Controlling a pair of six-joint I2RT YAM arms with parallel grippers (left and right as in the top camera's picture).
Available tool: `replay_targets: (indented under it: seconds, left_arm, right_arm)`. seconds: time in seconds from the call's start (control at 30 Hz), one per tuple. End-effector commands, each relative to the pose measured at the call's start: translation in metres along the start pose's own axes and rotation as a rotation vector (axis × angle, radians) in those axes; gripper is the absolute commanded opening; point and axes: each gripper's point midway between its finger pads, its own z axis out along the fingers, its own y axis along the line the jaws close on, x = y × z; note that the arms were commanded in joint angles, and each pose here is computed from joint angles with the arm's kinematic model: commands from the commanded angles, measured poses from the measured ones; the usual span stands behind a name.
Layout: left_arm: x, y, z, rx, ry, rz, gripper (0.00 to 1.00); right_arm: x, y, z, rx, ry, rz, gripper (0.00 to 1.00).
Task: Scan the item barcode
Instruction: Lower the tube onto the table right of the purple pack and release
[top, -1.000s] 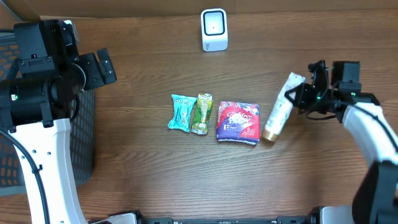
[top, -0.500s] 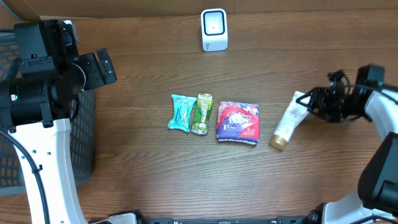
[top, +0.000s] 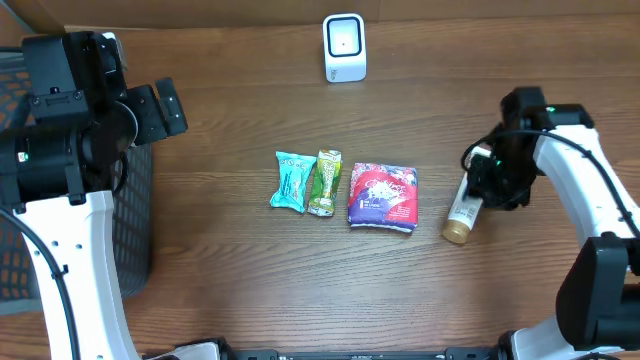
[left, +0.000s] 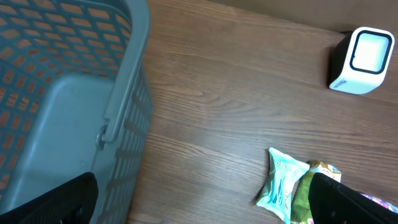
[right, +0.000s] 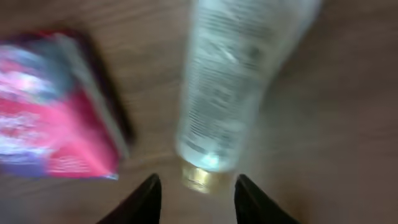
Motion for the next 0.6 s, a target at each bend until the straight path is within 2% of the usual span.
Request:
replay_targets:
  seconds: [0.0, 0.17, 0.4, 0.57]
  left_arm:
    - [-0.001, 0.0, 0.0, 0.004, -0.002, 0.017, 0.99]
    - [-0.001, 0.0, 0.0, 0.004, -0.002, 0.017, 0.99]
    - [-0.001, 0.0, 0.0, 0.004, -0.002, 0.017, 1.0]
    - [-0.001, 0.0, 0.0, 0.004, -0.002, 0.017, 1.0]
  right_arm:
    - [0.004, -0.041, 0.003, 0.22, -0.039, 0.19, 0.3]
    - [0.011, -0.034, 0.029, 0.159, -0.006, 0.187, 0.17]
    - [0.024, -0.017, 0.06, 0.077, 0.03, 0.152, 0.15]
    - [0.014, 0.013, 0.062, -0.055, -0.003, 0.071, 0.13]
